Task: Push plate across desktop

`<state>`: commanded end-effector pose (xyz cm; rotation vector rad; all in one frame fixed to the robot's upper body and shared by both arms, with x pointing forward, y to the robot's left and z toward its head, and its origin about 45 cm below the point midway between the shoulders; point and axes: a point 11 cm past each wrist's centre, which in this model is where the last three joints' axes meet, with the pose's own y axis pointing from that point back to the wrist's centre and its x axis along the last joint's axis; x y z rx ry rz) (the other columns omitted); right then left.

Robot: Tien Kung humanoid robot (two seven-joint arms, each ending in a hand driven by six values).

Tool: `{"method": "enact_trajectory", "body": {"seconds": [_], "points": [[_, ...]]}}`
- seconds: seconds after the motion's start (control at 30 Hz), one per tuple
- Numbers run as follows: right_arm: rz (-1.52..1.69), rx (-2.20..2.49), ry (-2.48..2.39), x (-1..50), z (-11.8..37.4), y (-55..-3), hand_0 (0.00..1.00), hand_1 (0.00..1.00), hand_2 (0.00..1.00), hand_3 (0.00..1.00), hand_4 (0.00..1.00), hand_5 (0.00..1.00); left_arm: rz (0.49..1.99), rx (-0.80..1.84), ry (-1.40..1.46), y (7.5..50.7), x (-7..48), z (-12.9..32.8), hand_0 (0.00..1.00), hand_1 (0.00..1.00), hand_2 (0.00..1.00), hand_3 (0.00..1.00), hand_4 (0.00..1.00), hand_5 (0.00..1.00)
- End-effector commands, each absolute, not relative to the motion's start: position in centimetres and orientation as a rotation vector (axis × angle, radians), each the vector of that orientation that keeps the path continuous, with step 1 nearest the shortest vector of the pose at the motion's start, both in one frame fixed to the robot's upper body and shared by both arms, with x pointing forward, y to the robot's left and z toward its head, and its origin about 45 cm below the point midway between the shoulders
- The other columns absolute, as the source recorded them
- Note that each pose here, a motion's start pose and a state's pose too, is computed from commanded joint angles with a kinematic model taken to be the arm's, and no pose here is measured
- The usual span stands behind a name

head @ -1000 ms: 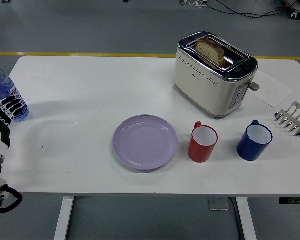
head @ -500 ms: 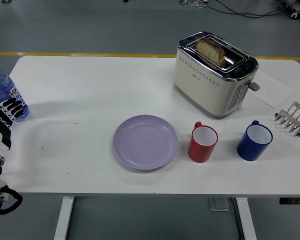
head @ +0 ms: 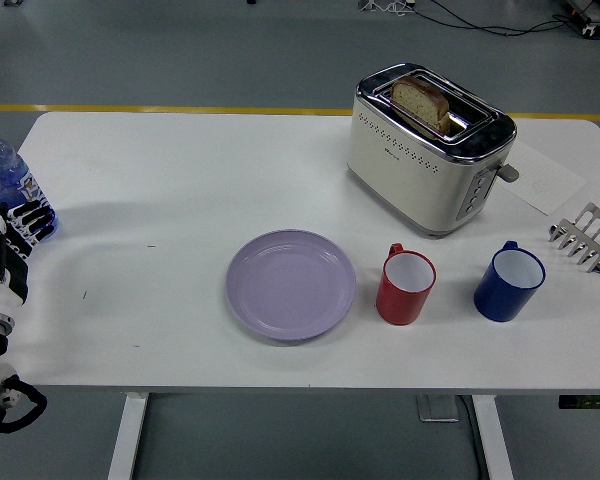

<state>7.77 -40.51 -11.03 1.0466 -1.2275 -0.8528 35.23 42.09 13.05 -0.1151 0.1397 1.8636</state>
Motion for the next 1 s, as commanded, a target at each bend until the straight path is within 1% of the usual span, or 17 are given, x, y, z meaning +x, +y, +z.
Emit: {"method": "enact_trajectory", "body": {"seconds": [0.13, 0.47, 0.73, 1.0], "points": [[-0.852, 1.044, -1.223, 7.6, -11.0, -40.5, 0.689, 0.676, 0.697, 0.613, 0.485, 0.220, 1.853, -0.109, 0.141, 41.9, 35.2, 13.0, 0.701, 0.705, 0.658, 0.581, 0.523, 0.998], [-0.853, 1.037, -1.208, 7.2, -11.1, -40.6, 0.689, 0.675, 0.696, 0.612, 0.483, 0.221, 1.778, -0.017, 0.162, 41.2, 34.5, 12.7, 0.697, 0.694, 0.656, 0.581, 0.531, 0.998], [-0.848, 1.035, -1.196, 7.0, -11.1, -40.6, 0.689, 0.675, 0.695, 0.612, 0.481, 0.223, 1.707, 0.025, 0.168, 40.0, 35.0, 13.3, 0.697, 0.693, 0.655, 0.582, 0.532, 0.998], [-0.842, 1.038, -1.182, 6.9, -11.2, -40.5, 0.688, 0.671, 0.696, 0.610, 0.477, 0.225, 1.688, 0.023, 0.185, 40.1, 34.9, 13.7, 0.697, 0.692, 0.654, 0.584, 0.534, 0.998]]}}
